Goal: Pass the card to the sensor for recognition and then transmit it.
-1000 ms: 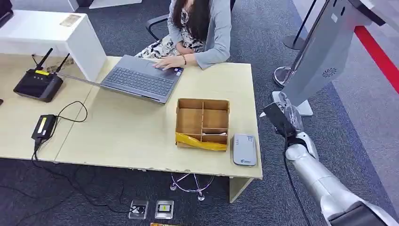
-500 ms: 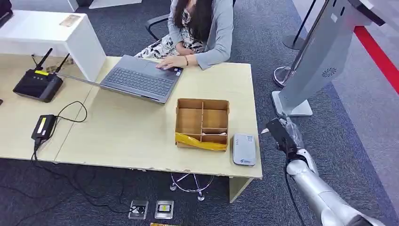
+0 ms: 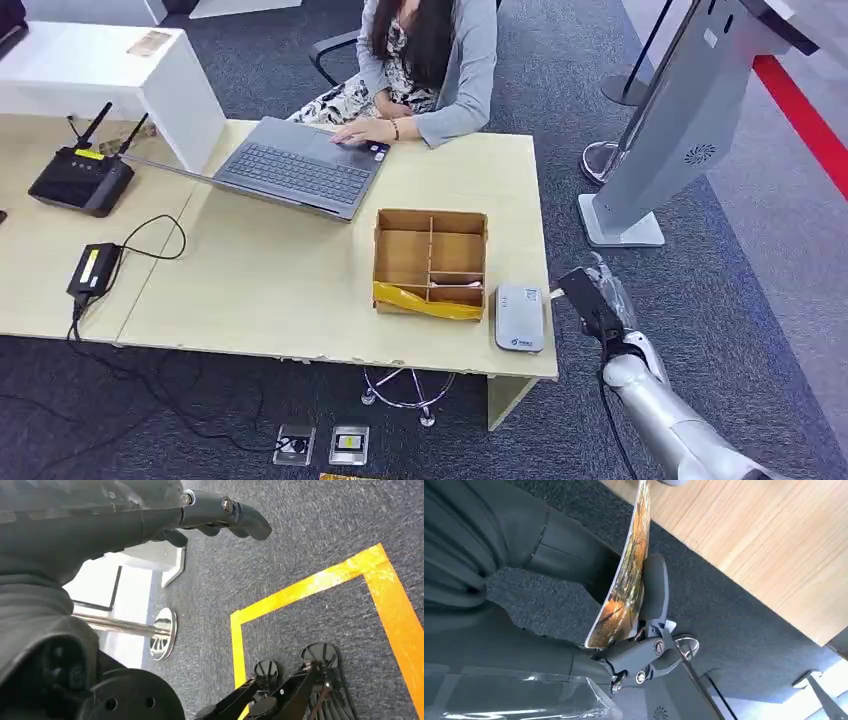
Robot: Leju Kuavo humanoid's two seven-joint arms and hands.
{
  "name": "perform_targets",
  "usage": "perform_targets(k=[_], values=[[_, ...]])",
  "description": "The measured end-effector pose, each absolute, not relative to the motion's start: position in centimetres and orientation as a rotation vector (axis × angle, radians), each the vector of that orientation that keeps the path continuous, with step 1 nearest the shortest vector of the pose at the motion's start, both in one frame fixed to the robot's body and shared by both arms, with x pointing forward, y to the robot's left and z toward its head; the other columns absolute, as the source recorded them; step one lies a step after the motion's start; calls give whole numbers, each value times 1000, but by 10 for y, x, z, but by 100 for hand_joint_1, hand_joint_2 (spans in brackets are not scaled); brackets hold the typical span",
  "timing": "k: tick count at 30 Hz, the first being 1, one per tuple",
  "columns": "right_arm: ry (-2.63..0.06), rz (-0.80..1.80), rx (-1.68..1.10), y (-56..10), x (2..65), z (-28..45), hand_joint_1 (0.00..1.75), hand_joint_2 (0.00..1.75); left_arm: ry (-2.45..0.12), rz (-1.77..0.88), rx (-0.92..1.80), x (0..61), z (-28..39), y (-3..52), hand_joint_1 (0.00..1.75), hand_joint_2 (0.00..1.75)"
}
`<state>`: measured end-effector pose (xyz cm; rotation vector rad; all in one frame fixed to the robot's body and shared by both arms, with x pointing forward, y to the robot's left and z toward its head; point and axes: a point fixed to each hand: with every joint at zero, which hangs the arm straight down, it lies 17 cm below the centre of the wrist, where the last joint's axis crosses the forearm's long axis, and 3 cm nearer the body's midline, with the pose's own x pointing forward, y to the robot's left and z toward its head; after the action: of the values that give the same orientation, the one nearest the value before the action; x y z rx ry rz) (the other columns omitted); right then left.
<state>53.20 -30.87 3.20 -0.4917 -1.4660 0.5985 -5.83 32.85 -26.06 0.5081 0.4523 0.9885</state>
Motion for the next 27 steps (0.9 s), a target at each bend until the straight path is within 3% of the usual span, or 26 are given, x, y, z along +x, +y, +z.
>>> perform_targets(k=[27], values=[[-1470,598,-440,-280,524,29,175,175,477,970,460,-51,-261,301,0,0]])
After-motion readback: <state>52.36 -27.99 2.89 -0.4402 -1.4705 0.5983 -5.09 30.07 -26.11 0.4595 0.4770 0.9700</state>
